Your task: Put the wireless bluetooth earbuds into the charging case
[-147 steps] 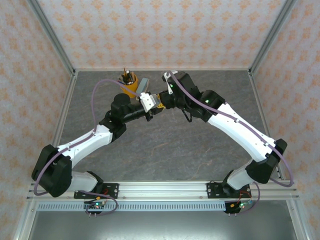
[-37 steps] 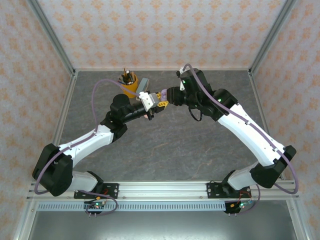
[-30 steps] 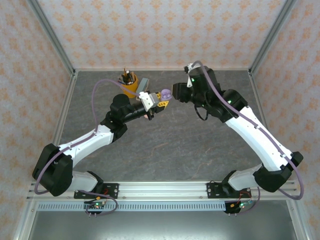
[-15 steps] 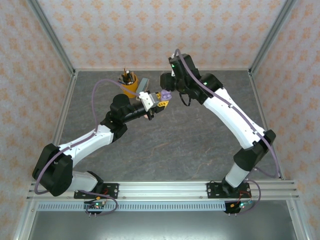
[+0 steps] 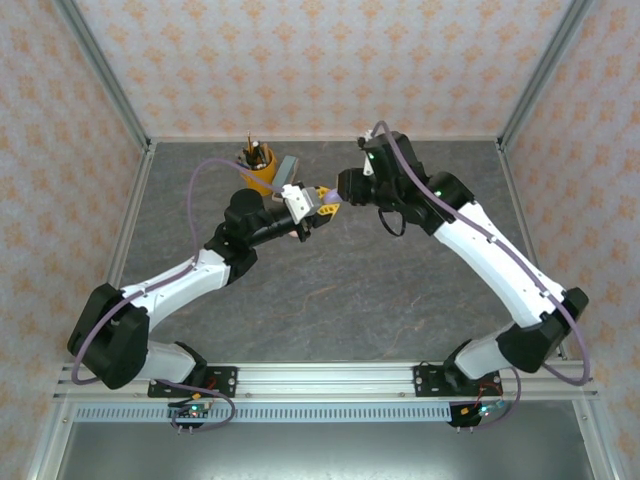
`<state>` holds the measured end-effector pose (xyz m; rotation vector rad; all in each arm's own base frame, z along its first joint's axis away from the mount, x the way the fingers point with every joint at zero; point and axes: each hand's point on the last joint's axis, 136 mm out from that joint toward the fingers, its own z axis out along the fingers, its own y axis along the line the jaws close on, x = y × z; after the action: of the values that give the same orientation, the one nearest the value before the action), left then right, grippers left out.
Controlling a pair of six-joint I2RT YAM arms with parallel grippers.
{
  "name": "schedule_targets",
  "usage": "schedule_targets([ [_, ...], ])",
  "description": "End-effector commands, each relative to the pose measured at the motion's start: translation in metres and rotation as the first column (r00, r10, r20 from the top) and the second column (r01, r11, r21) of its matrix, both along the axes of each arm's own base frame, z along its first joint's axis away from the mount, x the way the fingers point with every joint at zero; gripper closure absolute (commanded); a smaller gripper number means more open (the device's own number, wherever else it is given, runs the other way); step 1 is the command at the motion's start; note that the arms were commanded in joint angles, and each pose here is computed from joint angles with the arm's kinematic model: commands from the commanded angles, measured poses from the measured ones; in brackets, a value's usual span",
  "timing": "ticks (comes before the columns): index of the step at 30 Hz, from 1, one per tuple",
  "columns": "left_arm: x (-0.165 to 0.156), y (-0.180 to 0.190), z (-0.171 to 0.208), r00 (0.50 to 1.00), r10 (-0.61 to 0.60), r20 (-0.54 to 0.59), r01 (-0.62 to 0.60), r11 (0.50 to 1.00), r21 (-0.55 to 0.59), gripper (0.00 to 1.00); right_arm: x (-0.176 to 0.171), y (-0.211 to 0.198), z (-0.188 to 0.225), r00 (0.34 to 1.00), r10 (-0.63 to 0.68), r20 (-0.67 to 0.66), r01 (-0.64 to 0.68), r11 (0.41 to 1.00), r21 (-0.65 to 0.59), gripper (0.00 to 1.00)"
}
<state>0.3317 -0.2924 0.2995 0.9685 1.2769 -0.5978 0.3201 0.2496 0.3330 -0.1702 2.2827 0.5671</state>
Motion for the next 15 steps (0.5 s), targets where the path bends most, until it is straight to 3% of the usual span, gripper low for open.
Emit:
schedule_targets([
  [1,0.010,0.003,0.025,0.998,0.040,0.042,-0.037,0.997,-0.062,1.00,-0.010,-0.010,-0.004,0.999,-0.030,-0.014,0.030,1.000,0.010,0.66],
  [5,0.015,0.003,0.019,0.999,0.048,-0.025,-0.049,0.996,-0.071,1.00,-0.003,-0.047,0.003,0.979,-0.195,0.056,0.196,0.981,-0.009,0.62],
  [9,0.018,-0.001,0.001,0.985,0.042,-0.165,-0.059,0.993,-0.098,1.00,0.007,-0.078,-0.008,0.950,-0.312,0.023,0.311,0.950,0.039,0.61],
  [15,0.026,-0.009,-0.049,0.904,0.076,-0.420,-0.127,0.988,-0.093,1.00,0.013,-0.093,-0.036,0.925,-0.379,-0.026,0.380,0.924,0.050,0.62],
])
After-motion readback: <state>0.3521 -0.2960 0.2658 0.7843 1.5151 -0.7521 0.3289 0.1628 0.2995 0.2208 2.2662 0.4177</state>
